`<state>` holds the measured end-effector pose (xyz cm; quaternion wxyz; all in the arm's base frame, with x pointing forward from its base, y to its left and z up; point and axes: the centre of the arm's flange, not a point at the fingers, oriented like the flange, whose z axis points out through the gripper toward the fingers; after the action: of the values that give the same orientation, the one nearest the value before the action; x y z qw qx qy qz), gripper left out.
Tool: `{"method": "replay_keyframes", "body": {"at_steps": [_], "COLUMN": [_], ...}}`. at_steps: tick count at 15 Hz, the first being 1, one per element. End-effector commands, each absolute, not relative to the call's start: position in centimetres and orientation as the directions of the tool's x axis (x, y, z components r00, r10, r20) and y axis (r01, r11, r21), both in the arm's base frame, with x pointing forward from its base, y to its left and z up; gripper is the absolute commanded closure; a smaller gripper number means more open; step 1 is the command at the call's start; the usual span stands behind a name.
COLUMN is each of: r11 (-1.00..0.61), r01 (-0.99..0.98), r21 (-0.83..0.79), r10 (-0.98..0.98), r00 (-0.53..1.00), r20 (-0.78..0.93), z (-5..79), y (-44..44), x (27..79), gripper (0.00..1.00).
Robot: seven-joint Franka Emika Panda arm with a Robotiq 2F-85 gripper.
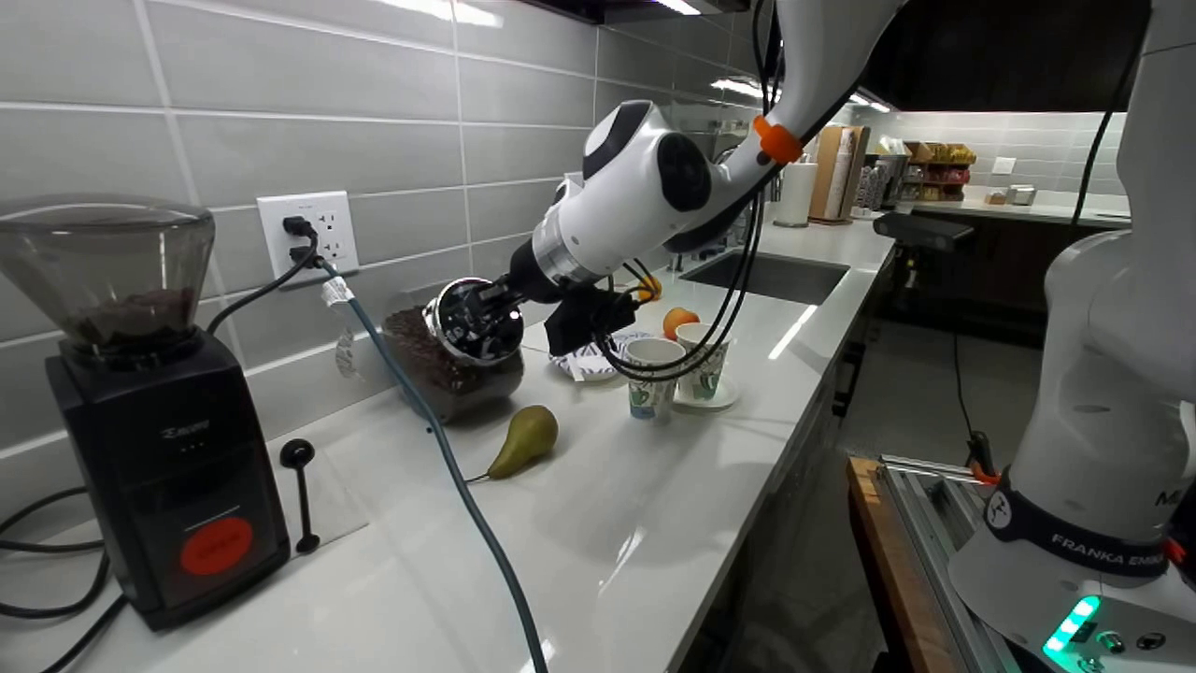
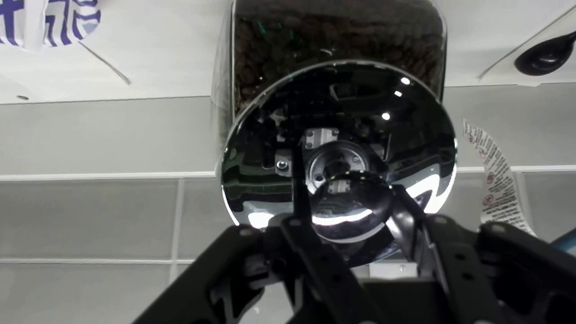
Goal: Pick up the lid from the counter and put it on the jar
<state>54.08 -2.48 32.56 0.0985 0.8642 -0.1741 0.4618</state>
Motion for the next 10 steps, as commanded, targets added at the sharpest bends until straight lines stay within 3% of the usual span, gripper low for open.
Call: {"method": "replay_keyframes", "body": {"at_steps": [1, 7, 8, 10], "r11": [-0.928, -0.934, -0.935, -0.936], "r01": [-0.373, -0.357, -0.356, -0.352], "r21": [0.002, 0.008, 0.007, 0.009], "r10": [-0.198, -0.182, -0.182, -0.178], "r00": [0.497, 0.496, 0.495, 0.493], "r20": [0.845, 0.849, 0.849, 0.852], "z": [31.38, 30.79, 30.79, 30.84], "y": [-3.49, -3.90, -3.94, -3.91], "x": [54.40, 54.54, 54.54, 54.47], "gripper": [0.79, 0.79, 0.72, 0.28]}}
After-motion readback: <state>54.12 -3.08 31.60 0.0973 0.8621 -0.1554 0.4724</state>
